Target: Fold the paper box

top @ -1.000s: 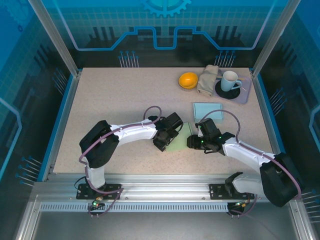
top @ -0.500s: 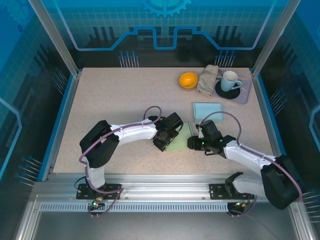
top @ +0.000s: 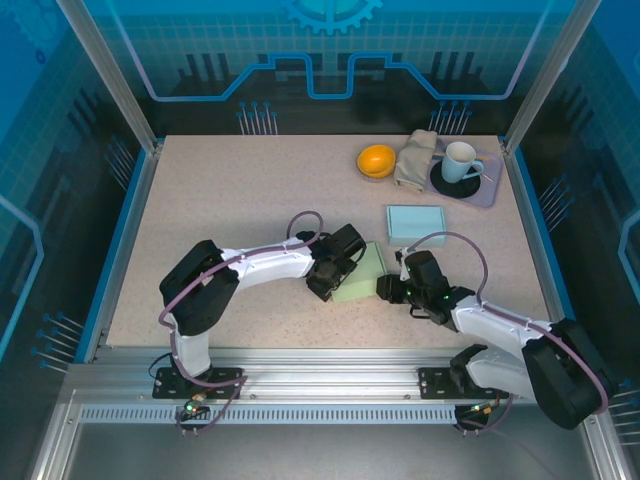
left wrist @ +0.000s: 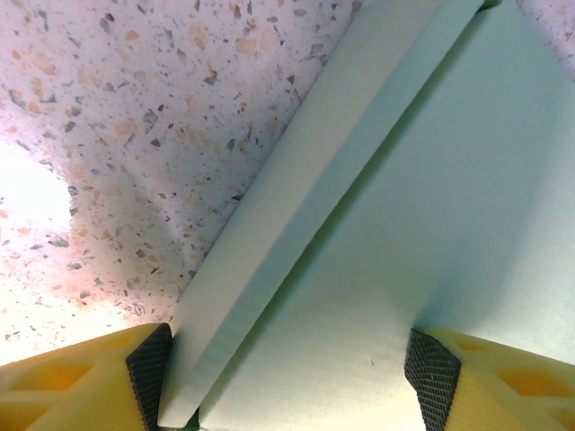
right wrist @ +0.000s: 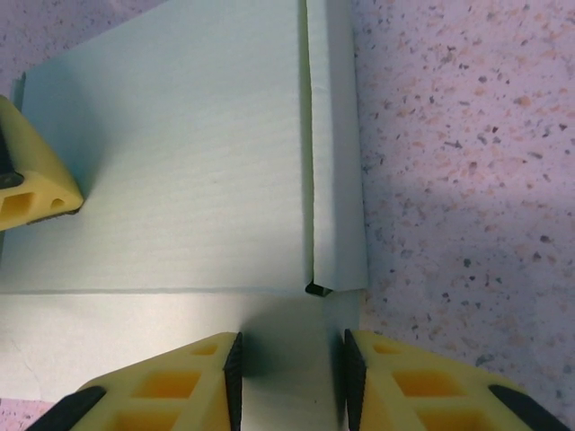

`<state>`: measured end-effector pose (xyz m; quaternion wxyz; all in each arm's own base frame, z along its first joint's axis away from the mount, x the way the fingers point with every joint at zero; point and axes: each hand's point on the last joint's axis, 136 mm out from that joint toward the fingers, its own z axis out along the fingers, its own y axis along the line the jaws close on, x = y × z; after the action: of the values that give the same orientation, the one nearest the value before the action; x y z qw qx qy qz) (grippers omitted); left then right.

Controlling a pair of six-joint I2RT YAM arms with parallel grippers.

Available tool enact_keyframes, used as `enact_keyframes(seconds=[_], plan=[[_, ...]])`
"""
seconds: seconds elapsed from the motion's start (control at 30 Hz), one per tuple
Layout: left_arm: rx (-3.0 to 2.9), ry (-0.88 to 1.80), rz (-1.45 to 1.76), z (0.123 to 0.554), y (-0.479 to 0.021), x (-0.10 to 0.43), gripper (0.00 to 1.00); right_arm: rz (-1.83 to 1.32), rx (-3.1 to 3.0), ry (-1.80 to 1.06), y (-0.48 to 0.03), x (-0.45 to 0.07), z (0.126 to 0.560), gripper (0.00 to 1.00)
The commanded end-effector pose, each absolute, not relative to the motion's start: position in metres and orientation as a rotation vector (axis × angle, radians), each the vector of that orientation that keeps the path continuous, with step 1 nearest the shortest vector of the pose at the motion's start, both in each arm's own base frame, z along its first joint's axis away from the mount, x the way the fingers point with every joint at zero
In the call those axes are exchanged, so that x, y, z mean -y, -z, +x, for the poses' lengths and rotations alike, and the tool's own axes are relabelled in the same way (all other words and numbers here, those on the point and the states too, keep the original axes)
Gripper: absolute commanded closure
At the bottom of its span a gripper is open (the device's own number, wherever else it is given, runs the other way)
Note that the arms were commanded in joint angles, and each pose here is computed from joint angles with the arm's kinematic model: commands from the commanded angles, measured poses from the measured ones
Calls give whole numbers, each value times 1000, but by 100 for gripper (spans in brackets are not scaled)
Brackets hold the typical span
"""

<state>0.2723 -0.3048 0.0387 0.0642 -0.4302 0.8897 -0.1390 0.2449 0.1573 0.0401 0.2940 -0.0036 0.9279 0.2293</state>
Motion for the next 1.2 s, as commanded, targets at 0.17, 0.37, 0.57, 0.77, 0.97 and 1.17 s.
enact_keyframes(seconds=[0.17,0.37,0.57,0.77,0.97,1.17], plan=[[-2742,179,-1335,254,1,278,28,101,-2481,-494,-11,-133,240,63],[-2754,178,-1342,250,4,277,28,60,-2433,-500,-8,-137,249,62],[-2764,172,-1335,249,5,276,28,15,-2386,-536,-15,-149,262,60],[-2764,167,-1332,247,5,274,28,32,-2414,-498,-14,-147,266,57],[-2759,152,-1342,246,6,270,28,32,-2426,-534,-27,-150,260,56],[-2746,138,-1348,248,5,265,28,43,-2419,-486,-53,-135,252,50]])
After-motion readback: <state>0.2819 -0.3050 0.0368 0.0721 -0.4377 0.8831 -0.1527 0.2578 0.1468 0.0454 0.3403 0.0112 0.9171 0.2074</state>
